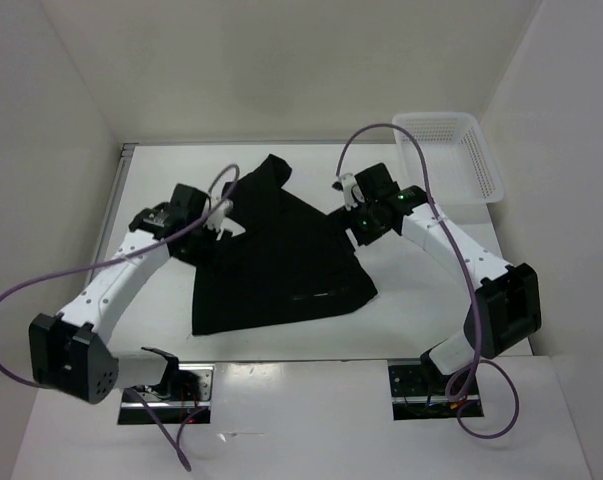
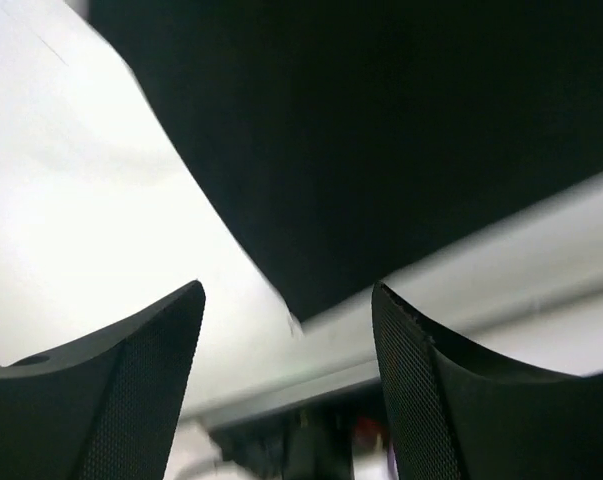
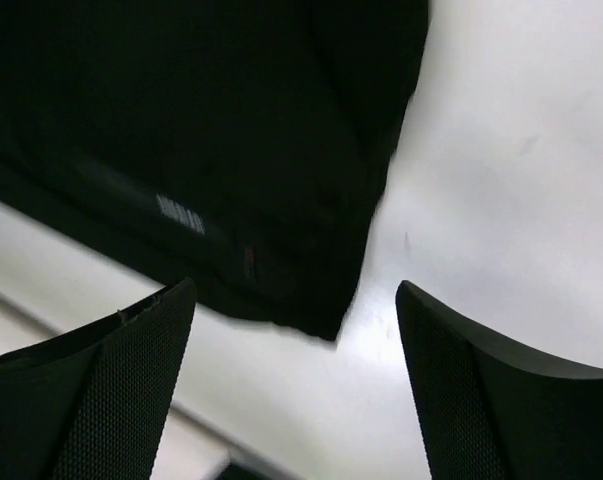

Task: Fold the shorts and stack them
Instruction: Flatten the shorts out

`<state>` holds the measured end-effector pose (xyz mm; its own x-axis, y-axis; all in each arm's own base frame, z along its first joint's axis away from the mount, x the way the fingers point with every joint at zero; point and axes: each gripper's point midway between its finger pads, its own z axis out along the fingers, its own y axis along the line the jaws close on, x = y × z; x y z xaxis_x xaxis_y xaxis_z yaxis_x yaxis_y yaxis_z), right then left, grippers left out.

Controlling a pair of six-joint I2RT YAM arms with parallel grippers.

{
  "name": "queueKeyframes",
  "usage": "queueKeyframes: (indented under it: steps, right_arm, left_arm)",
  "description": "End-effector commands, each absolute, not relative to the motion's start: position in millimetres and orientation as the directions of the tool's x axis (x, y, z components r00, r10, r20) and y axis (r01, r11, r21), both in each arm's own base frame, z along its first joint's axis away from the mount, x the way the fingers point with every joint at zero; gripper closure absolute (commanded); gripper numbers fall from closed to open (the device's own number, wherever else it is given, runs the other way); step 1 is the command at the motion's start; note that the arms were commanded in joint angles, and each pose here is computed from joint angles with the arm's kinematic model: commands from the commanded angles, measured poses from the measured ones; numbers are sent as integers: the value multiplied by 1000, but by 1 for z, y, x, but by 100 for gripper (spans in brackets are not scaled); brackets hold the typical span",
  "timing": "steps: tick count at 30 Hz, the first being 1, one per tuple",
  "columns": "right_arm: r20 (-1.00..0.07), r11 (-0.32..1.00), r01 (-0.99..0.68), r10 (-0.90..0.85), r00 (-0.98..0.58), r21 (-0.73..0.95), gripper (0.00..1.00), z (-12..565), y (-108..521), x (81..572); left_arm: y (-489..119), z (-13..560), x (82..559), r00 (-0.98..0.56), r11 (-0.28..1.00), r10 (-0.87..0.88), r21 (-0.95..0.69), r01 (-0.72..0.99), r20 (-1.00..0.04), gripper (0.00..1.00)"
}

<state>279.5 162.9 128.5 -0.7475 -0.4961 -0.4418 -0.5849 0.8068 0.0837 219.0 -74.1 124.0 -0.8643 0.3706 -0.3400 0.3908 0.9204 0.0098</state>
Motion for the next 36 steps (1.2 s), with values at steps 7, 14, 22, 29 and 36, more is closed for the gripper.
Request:
queueKeyframes:
  steps: [7, 14, 22, 29, 36]
  right_arm:
    - [-768, 899, -416, -167, -618, 138, 37, 173, 222, 410]
    - [-742, 957, -250, -60, -668, 147, 66, 122, 198, 451]
    - [-699, 971, -204, -59, -712, 126, 54, 81, 186, 466]
    - [-651, 889, -370, -117, -750, 268, 43, 64, 236, 450]
    - [-605, 883, -366, -125, -786, 294, 53, 46, 239, 434]
  left_arm:
    - [-62, 137, 430, -795, 969, 148, -74, 235, -588, 25]
    - [-63, 116, 507, -794, 955, 107, -162, 250, -598, 24]
    - [-67, 58, 517, -841, 956, 117, -169, 239, -528, 21]
    - [-75, 42, 525, -842, 955, 133, -161, 250, -523, 20]
    - [-90, 31, 526, -849, 936, 140, -212, 281, -510, 43]
